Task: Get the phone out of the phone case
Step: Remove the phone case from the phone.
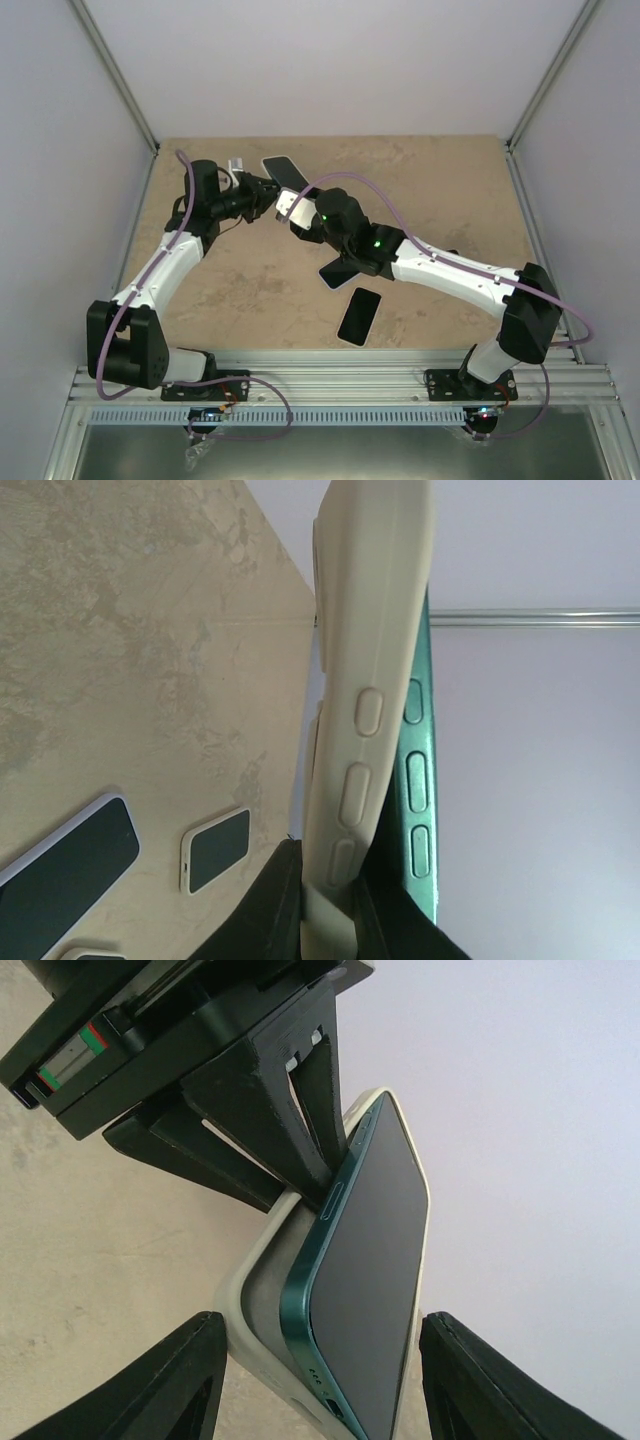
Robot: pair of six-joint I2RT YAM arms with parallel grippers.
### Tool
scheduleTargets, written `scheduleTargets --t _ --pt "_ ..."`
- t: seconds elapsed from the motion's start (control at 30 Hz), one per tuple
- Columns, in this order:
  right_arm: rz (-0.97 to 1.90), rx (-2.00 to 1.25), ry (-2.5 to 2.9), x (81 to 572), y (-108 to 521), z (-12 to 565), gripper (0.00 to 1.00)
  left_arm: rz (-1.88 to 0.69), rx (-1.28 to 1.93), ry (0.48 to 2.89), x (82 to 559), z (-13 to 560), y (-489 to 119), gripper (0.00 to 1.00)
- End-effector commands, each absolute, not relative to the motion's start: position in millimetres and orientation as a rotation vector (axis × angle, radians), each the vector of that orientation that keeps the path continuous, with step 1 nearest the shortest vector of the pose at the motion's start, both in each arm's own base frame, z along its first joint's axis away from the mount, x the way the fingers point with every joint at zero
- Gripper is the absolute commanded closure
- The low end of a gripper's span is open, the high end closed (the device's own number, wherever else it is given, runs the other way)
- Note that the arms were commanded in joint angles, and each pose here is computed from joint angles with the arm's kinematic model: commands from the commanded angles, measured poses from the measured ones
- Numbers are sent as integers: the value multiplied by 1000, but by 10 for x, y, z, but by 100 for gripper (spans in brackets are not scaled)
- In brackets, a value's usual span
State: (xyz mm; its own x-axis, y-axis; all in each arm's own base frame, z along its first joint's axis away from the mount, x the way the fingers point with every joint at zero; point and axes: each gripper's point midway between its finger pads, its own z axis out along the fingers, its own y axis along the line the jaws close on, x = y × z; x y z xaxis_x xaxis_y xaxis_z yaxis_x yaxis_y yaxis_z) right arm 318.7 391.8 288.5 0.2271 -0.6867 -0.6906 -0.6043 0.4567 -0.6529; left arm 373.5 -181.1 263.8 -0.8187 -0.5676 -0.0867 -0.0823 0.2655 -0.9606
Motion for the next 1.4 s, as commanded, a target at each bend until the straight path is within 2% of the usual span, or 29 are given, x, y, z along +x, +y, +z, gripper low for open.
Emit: scheduleTargets --t 0.0,0.3,0.8,1.17,1.37 --pt "-73 -1144 1434 3255 3923 3025 45 -1631 -494 2073 3656 2846 -1851 100" --pt "89 -1165 1455 3081 4007 3228 44 -1621 -501 2079 3661 2821 -1845 100" --pt "-158 -1142 1417 3325 3881 3030 52 -1651 -487 2065 3624 2883 -1861 100" --pt "-164 -1238 1417 3278 3914 2756 52 -1673 -485 2064 3636 2896 -1880 100" --pt "-155 -1280 1429 3242 3927 2649 47 -1671 -485 2064 3641 2896 -1880 100"
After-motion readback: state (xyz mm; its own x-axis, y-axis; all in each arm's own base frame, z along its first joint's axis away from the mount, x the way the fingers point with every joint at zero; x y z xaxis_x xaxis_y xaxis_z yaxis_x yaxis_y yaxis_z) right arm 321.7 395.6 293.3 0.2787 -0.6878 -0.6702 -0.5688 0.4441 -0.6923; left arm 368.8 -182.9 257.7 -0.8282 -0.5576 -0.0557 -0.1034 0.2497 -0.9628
